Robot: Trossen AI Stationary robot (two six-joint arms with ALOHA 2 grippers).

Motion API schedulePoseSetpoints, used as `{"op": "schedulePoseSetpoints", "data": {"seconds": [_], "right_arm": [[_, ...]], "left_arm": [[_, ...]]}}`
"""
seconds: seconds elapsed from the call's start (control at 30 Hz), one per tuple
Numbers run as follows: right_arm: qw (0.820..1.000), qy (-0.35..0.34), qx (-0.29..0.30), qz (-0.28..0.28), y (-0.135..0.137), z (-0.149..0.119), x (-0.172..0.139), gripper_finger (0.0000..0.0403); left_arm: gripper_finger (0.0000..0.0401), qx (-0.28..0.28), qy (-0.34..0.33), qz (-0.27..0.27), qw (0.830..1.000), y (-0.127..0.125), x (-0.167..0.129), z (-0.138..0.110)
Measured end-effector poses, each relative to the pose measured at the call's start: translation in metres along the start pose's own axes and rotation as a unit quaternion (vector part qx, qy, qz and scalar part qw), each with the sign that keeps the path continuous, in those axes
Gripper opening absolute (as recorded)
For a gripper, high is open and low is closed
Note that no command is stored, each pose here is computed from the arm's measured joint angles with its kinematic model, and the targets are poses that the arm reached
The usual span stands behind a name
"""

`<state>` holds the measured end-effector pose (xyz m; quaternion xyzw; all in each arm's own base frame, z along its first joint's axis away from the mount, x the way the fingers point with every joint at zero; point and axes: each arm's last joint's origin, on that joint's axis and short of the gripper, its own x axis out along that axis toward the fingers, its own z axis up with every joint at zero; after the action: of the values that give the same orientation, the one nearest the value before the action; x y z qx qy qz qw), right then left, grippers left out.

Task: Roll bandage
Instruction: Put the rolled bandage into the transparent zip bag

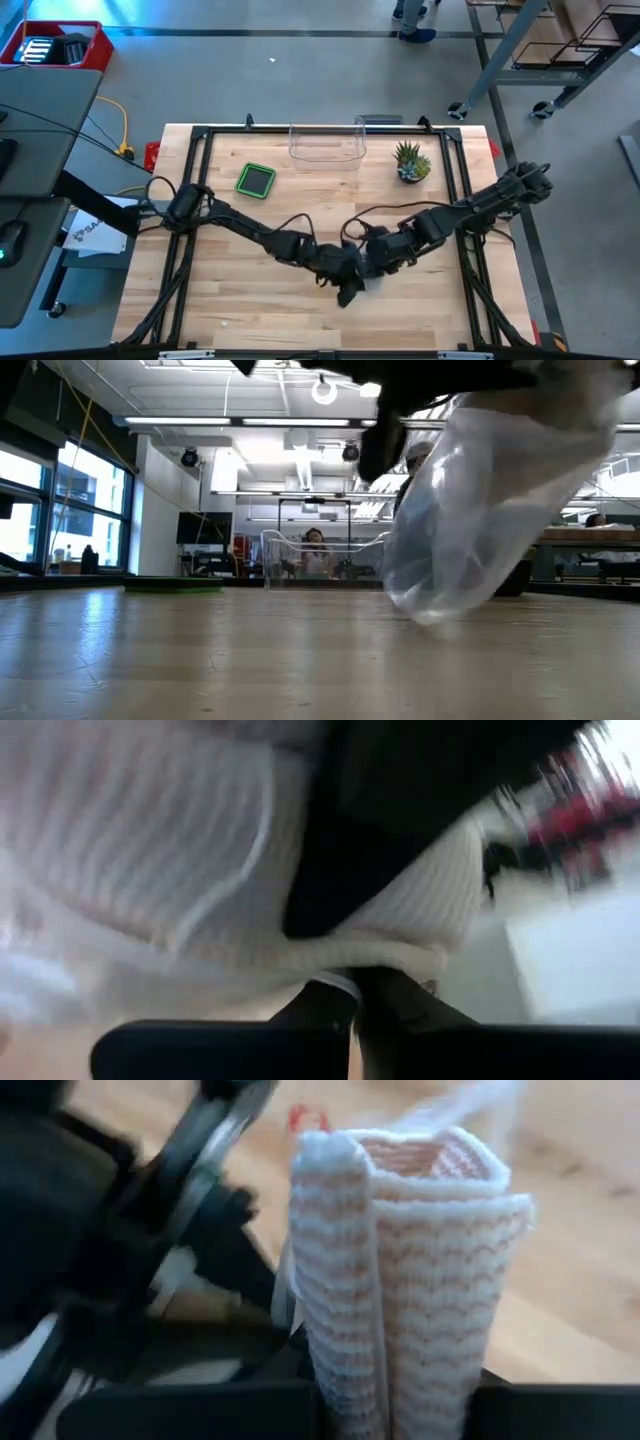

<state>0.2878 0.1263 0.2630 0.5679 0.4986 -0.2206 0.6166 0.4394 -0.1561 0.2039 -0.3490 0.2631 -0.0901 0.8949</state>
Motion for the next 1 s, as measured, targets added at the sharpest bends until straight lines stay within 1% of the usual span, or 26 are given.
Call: {"op": "schedulePoseSetpoints", "data": {"seconds": [0.03,0.07,0.13,0.2,0.27,0.33,0.43,0.5,0.53,0.6,0.67,0.73,0.8,0.87,0.97,1.0], "right_arm": [[1.000,0.017,-0.010,0.007,0.000,0.000,0.002,0.0036],[0.999,0.034,-0.020,0.015,0.000,0.000,0.004,0.0036],[0.998,0.046,-0.026,0.024,0.000,0.000,0.007,0.0036],[0.999,0.037,-0.019,0.015,-0.003,-0.002,0.008,0.0036],[0.999,0.036,-0.022,0.007,-0.005,-0.002,0.009,0.0036],[0.998,0.054,-0.030,-0.003,-0.006,-0.003,0.009,0.0036],[0.996,0.073,-0.026,-0.052,-0.016,-0.004,0.009,0.0036],[0.993,0.066,-0.001,-0.099,-0.025,-0.005,0.011,0.0036],[0.992,0.062,0.002,-0.109,-0.027,-0.006,0.014,0.0036],[0.994,0.058,-0.004,-0.093,-0.025,-0.009,0.011,0.0036],[0.996,0.053,-0.010,-0.067,-0.021,-0.009,0.006,0.0036],[0.999,0.027,-0.011,-0.041,-0.017,-0.005,0.004,0.0036],[0.999,0.014,-0.010,-0.036,-0.017,-0.001,-0.001,0.0036],[0.999,0.024,-0.017,-0.033,-0.019,-0.003,-0.009,0.0036],[0.997,0.029,-0.007,-0.072,-0.028,-0.005,-0.015,0.0036],[0.997,0.024,-0.004,-0.072,-0.028,-0.004,-0.016,0.0036]], "left_arm": [[0.0000,0.040,-0.002,-0.017,0.999,-0.003,0.002,-0.002],[0.0000,0.062,-0.005,-0.018,0.998,-0.005,0.002,-0.004],[0.0000,0.065,-0.025,-0.001,0.998,-0.006,0.002,-0.004],[0.0000,0.069,-0.029,0.001,0.997,-0.003,0.002,0.000],[0.0000,0.085,-0.019,-0.008,0.996,-0.001,0.002,0.002],[0.0000,0.097,-0.009,-0.011,0.995,-0.001,0.002,0.000],[0.0000,0.102,-0.004,-0.007,0.995,-0.001,0.001,-0.001],[0.0000,0.116,-0.028,-0.017,0.993,-0.007,-0.001,0.006],[0.0000,0.118,-0.038,-0.018,0.992,-0.010,-0.003,0.009],[0.0000,0.118,-0.053,-0.026,0.991,-0.012,-0.004,0.012],[0.0000,0.118,-0.056,-0.029,0.991,-0.011,-0.002,0.011],[0.0000,0.123,-0.057,-0.028,0.990,-0.012,-0.002,0.011],[0.0000,0.123,-0.061,-0.014,0.990,-0.011,-0.003,0.012],[0.0000,0.118,-0.053,-0.005,0.992,-0.010,-0.003,0.011],[0.0000,0.107,-0.045,0.000,0.993,-0.008,-0.002,0.008],[0.0000,0.108,-0.047,0.001,0.993,-0.008,-0.001,0.008]]}}
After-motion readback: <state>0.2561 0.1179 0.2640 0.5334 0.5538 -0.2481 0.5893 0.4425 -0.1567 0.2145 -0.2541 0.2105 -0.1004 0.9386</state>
